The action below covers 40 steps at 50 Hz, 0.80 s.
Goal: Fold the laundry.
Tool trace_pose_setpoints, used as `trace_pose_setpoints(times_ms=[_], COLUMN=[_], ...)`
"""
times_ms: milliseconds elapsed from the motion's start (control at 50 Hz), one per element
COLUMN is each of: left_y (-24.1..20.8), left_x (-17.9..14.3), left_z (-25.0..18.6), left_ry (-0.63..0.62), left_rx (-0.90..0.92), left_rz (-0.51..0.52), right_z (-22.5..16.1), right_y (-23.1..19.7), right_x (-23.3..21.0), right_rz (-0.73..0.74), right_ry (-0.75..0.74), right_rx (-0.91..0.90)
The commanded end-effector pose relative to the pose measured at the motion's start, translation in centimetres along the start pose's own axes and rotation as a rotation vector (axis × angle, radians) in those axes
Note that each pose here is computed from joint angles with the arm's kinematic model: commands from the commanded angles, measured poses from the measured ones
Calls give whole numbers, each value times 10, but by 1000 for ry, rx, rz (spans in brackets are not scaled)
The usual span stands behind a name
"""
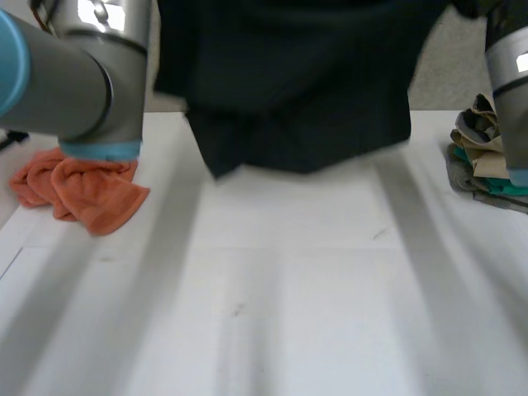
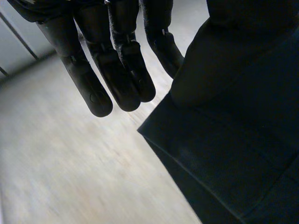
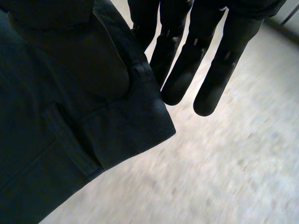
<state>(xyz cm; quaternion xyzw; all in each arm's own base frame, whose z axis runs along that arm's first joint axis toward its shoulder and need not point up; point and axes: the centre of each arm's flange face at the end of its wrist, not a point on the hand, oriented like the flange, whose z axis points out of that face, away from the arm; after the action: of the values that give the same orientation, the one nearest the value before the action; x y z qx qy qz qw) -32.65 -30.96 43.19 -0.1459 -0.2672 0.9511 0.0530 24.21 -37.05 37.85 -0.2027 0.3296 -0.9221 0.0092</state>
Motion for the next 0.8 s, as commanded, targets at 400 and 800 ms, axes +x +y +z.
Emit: trace_pose_setpoints(times_ms=[400, 800], left_y=[82, -99], left_x=[37, -21], left_z=[-208, -248], left_ry=[278, 528], left_rx=[-821, -1233], left_rz=[-171, -167], right_z=[-149, -190], right_y=[111, -54], right_x=[-84, -23], right_rz=[93, -65], right_ry=[-410, -649], right_rx=[-671, -997])
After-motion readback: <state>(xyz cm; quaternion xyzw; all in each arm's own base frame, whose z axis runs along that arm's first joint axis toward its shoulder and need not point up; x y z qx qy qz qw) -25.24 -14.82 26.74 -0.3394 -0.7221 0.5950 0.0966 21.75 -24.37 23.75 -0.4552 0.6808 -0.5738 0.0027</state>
